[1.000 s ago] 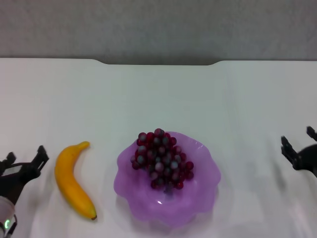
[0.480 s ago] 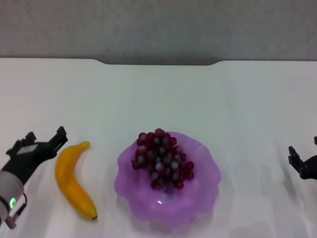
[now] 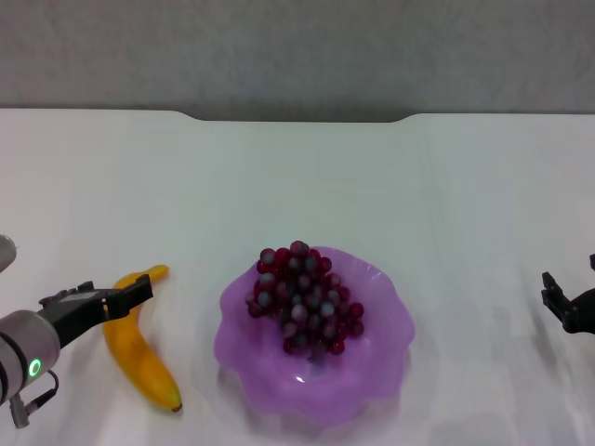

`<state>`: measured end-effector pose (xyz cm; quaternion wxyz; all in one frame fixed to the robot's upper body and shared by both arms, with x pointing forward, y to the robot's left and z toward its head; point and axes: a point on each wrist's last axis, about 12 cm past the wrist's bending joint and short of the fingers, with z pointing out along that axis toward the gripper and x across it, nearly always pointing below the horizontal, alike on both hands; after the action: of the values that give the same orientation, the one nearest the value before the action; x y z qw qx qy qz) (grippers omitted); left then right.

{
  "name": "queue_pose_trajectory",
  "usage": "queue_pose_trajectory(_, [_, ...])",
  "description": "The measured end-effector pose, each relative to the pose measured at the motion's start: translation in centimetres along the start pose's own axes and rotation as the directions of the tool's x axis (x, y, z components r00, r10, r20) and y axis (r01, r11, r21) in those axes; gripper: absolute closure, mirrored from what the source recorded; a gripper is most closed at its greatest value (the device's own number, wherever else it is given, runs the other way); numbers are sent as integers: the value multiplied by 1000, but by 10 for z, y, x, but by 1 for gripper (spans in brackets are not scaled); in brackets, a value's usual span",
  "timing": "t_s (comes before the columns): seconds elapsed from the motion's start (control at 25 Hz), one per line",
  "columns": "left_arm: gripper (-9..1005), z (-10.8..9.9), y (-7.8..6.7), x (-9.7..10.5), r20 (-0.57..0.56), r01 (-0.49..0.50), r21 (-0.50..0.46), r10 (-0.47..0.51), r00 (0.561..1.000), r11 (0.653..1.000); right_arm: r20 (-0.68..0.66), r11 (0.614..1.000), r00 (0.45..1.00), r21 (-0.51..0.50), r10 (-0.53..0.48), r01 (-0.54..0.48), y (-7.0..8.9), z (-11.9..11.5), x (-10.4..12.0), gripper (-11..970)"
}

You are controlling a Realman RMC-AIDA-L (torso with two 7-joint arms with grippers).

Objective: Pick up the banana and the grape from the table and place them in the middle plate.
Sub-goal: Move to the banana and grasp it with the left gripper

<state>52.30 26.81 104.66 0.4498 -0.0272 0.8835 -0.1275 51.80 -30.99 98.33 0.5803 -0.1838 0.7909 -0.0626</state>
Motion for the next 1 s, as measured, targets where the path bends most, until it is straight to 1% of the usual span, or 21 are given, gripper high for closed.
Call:
queue_pose_trajectory(0.2, [115,2,-1,-3,-18,-10,9,10,1000,1000,-5,1000,1000,-1,2,-2,0,0,1,254])
queue_pose_trajectory(0.36, [112,4,-4,-1,-9,-8,7,8,1000,1000,-6,1000,1000,-2,3,-3,1,0,1,254])
queue_pose_trajectory(0.56, [112,6,3,5,18,-8,-25,9,1000,1000,-3,1000,1000,-5,5,-5,1,1,0,254])
queue_pose_trajectory(0.76, [111,7,6,15,44,1,-53,1,999,999,1,1000,1000,-8,2,-2,2,2,-1,254])
queue_pose_trajectory(1.0, [112,7,-4,21,29,11,-21,-10,1000,1000,1,1000,1000,-2,0,0,0,1,-1,254])
